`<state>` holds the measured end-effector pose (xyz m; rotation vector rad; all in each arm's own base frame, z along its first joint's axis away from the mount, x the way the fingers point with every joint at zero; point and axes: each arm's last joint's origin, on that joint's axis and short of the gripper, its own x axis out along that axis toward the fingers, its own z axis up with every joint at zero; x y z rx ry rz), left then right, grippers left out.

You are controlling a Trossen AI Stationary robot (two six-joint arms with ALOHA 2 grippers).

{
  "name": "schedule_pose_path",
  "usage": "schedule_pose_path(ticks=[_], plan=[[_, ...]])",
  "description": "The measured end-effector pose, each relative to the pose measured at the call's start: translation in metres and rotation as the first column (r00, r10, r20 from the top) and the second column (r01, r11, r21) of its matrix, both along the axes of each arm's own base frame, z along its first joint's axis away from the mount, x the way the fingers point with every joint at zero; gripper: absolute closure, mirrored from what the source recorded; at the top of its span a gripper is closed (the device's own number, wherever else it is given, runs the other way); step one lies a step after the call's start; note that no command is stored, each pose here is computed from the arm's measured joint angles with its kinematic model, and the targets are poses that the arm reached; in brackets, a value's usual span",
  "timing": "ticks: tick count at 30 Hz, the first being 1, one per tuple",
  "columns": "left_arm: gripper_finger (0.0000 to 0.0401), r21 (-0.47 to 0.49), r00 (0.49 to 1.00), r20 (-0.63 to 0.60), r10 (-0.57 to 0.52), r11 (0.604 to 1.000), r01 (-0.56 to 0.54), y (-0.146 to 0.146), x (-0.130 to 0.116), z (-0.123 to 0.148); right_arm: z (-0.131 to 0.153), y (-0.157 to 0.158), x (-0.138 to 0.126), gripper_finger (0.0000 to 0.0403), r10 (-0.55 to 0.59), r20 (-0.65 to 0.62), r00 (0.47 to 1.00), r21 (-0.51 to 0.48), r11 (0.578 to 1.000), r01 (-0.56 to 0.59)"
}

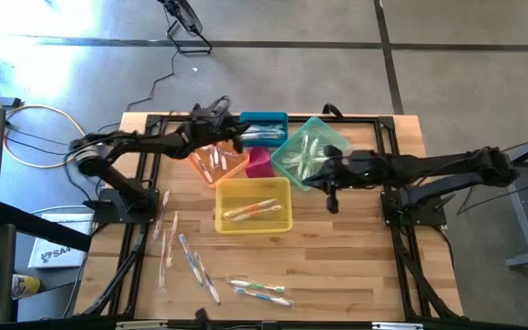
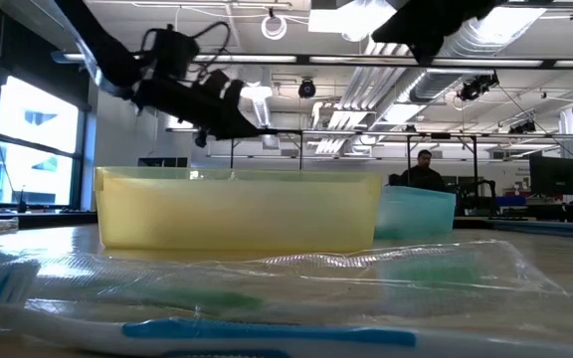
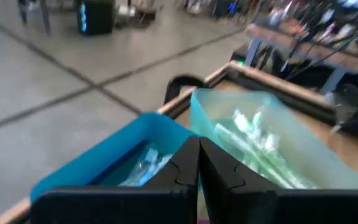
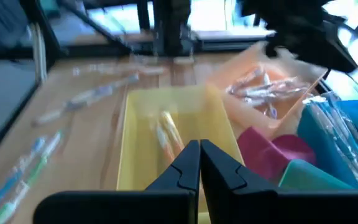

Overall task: Pick & Place Toothbrushes
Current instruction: Put the purple toothbrush into the orange bin

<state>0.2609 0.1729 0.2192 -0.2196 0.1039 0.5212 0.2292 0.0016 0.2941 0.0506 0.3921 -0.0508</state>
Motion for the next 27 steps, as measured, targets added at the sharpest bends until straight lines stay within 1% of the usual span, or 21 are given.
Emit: schedule_pose_path(ticks=[3, 5, 7, 9, 11, 13, 17, 23, 25, 27], plan=[[0.0399, 0.052, 0.996, 0.075, -0.047, 0.998, 0.043, -0.015, -0.021, 0.007, -0.007, -0.004, -0.02, 0.0398, -0.029, 0.112, 0.993, 0.034, 0.999, 0.025], [0.0399, 0.087, 0.988, 0.11, -0.106, 0.992, 0.096, -0.028, -0.034, 0.013, -0.009, -0.006, -0.032, 0.0398, -0.04, 0.187, 0.981, 0.045, 0.998, 0.033], [0.0398, 0.121, 0.983, 0.109, -0.149, 0.983, 0.136, -0.041, -0.045, 0.016, -0.013, -0.006, -0.042, 0.0398, -0.042, 0.245, 0.969, 0.043, 0.999, 0.033], [0.04, 0.133, 0.981, 0.083, -0.174, 0.978, 0.163, -0.054, -0.056, 0.017, -0.016, -0.006, -0.051, 0.0398, -0.036, 0.302, 0.953, 0.032, 0.999, 0.028], [0.04, 0.119, 0.978, 0.057, -0.2, 0.974, 0.192, -0.066, -0.063, 0.02, -0.019, -0.006, -0.059, 0.0398, -0.029, 0.35, 0.936, 0.016, 1.0, 0.025], [0.04, 0.085, 0.974, 0.019, -0.228, 0.971, 0.225, -0.077, -0.069, 0.022, -0.024, -0.006, -0.065, 0.0398, -0.027, 0.391, 0.92, 0.013, 1.0, 0.024], [0.04, 0.039, 0.956, -0.035, -0.292, 0.955, 0.293, -0.098, -0.077, 0.024, -0.035, -0.005, -0.071, 0.0398, -0.021, 0.457, 0.889, 0.007, 1.0, 0.02], [0.04, 0.019, 0.914, -0.058, -0.401, 0.915, 0.403, -0.125, -0.085, 0.029, -0.056, -0.005, -0.075, 0.0398, -0.012, 0.524, 0.851, 0.022, 1.0, 0.0], [0.04, 0.008, 0.896, -0.071, -0.439, 0.898, 0.44, -0.133, -0.089, 0.029, -0.061, -0.004, -0.076, 0.0398, -0.004, 0.526, 0.85, 0.024, 1.0, -0.01], [0.04, -0.009, 0.874, -0.09, -0.477, 0.878, 0.478, -0.142, -0.092, 0.029, -0.066, -0.005, -0.076, 0.0398, -0.018, 0.513, 0.858, 0.052, 0.999, -0.01]])
